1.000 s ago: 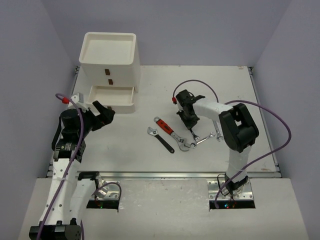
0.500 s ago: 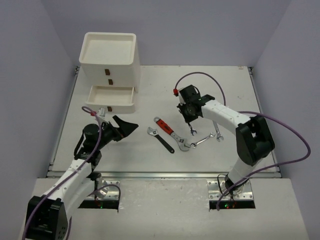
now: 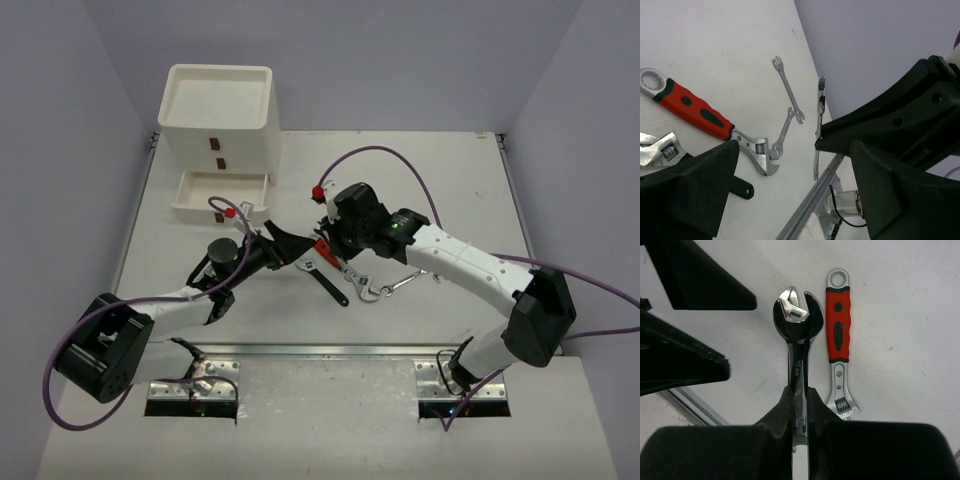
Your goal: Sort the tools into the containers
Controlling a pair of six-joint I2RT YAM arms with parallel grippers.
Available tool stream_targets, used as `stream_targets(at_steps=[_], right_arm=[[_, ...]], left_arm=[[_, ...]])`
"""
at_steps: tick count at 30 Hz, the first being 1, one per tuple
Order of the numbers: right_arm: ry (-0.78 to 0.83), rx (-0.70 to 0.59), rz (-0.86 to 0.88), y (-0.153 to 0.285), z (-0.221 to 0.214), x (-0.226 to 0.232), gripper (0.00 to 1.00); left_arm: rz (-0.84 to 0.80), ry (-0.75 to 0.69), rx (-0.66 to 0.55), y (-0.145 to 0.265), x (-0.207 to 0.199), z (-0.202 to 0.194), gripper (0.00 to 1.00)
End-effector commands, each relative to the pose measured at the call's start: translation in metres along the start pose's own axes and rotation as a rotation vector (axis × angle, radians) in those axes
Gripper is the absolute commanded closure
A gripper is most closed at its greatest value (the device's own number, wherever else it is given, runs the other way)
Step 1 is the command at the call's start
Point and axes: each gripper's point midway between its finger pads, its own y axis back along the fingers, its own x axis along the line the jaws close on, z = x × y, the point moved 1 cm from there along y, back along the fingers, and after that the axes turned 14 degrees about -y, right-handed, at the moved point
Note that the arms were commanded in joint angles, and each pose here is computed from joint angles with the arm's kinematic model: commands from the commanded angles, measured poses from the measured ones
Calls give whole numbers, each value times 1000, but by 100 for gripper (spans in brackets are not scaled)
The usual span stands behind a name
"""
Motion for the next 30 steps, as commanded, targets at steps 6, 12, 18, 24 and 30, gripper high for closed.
stream_targets(at_steps=[6, 12, 18, 24, 30], right_arm=[[-15, -104, 78, 16, 26, 28, 100], [-16, -115, 137, 21, 26, 41, 100], [-26, -127, 182, 25, 28, 51, 100], [-41, -162, 152, 26, 33, 46, 93], [-112, -207, -137, 49, 24, -17, 1]], left_arm=[[-137, -19, -154, -20, -43, 32, 24], [-141, -9, -135, -30, -44, 29, 53], [-176, -6, -117, -38, -55, 26, 90], [-99, -6, -113, -41, -46, 30, 100], [349, 121, -277, -13, 46, 110, 100]])
